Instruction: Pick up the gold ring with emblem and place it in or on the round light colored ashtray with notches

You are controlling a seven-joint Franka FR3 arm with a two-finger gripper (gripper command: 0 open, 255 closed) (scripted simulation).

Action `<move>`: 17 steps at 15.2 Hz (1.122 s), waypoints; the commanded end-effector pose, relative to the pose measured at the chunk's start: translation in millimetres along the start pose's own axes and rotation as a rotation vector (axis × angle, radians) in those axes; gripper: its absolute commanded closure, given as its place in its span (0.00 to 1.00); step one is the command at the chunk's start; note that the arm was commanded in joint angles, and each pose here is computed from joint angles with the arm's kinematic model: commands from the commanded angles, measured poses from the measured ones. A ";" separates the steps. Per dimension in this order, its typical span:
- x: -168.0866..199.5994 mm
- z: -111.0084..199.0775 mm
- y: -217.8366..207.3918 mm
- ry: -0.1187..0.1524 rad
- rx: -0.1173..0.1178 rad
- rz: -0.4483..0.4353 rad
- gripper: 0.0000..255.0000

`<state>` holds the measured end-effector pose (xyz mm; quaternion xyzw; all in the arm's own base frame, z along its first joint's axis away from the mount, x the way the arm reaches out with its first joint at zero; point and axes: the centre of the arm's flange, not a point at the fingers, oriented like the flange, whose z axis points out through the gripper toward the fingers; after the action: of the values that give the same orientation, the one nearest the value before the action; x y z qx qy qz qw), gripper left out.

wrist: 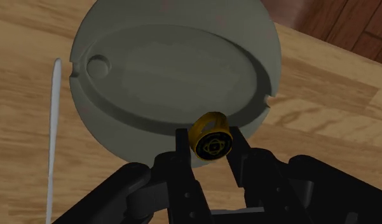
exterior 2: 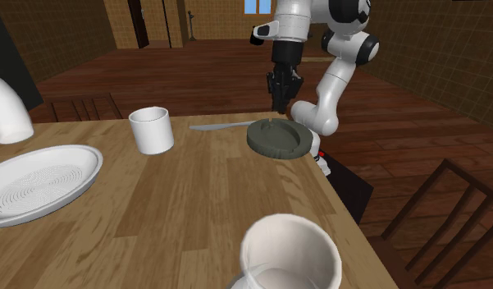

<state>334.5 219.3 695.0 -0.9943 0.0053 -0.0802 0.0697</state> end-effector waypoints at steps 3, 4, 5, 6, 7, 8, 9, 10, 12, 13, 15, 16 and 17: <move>-4.4 20.7 3.5 0.000 0.000 0.000 1.00; -5.2 25.8 4.2 0.000 0.000 0.000 1.00; -6.1 31.0 5.0 0.000 0.000 0.000 1.00; -6.9 36.2 5.7 0.000 0.000 0.000 1.00; -7.7 41.3 6.4 0.000 0.000 0.000 1.00; -8.6 46.5 7.2 0.000 0.000 0.000 1.00; -9.4 51.6 7.9 0.000 0.000 0.000 1.00; -10.5 58.7 8.9 0.000 0.000 0.000 1.00; -10.6 58.7 8.9 0.000 0.000 0.000 1.00; -10.6 58.7 8.9 0.000 0.000 0.000 1.00; -10.5 58.7 8.9 0.000 0.000 0.000 1.00; -10.5 58.7 8.9 0.000 0.000 0.000 1.00; -10.5 58.7 8.9 0.000 0.000 0.000 1.00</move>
<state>333.5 218.8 634.8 -0.9943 0.0053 -0.0803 0.0697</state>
